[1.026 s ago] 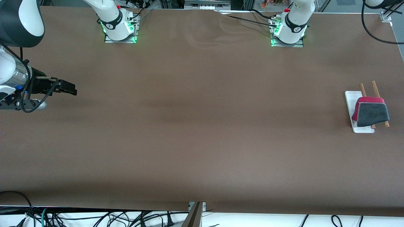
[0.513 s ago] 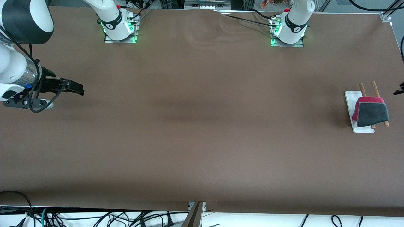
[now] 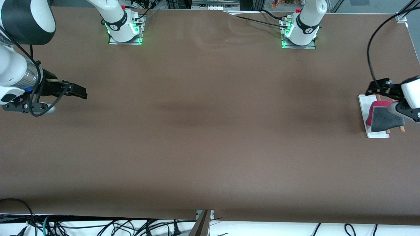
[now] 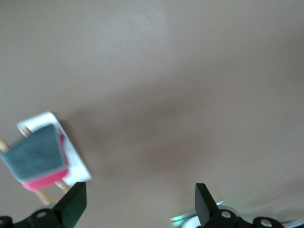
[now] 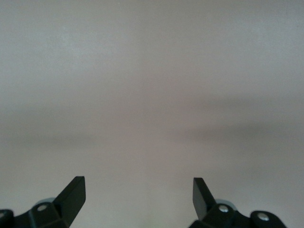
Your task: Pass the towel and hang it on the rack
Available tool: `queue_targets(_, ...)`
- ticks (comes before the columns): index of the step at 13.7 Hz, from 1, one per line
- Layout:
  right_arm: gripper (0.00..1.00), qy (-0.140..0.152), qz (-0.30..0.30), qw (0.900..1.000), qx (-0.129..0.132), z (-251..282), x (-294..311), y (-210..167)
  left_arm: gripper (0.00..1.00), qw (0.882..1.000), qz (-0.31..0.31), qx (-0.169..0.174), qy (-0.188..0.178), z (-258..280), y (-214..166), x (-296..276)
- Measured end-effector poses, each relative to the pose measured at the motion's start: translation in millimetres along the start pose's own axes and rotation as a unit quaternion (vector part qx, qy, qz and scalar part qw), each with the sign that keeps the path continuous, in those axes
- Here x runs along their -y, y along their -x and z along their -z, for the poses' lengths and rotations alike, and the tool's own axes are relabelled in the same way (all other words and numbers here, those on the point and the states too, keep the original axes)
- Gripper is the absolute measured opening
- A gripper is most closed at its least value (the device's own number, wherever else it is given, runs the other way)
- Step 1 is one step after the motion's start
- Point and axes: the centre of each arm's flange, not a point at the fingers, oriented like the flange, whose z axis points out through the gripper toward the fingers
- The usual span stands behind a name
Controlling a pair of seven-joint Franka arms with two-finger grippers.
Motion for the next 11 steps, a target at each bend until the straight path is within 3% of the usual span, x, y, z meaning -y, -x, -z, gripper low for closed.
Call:
queue_targets(3,1.00,0.000,0.000,1.000,-0.001,1,1,0,1.00,0.996,0.078,-0.040,-0.010,-6,15,-62)
queue_targets(6,1.00,0.000,0.000,1.000,-0.002,2,1,0,1.00,0.990,0.093,-0.104,-0.024,-17,27,-85)
queue_targets(11,1.00,-0.001,0.000,1.000,-0.005,5,2,0,1.00,0.988,0.097,-0.115,-0.026,-24,39,-84)
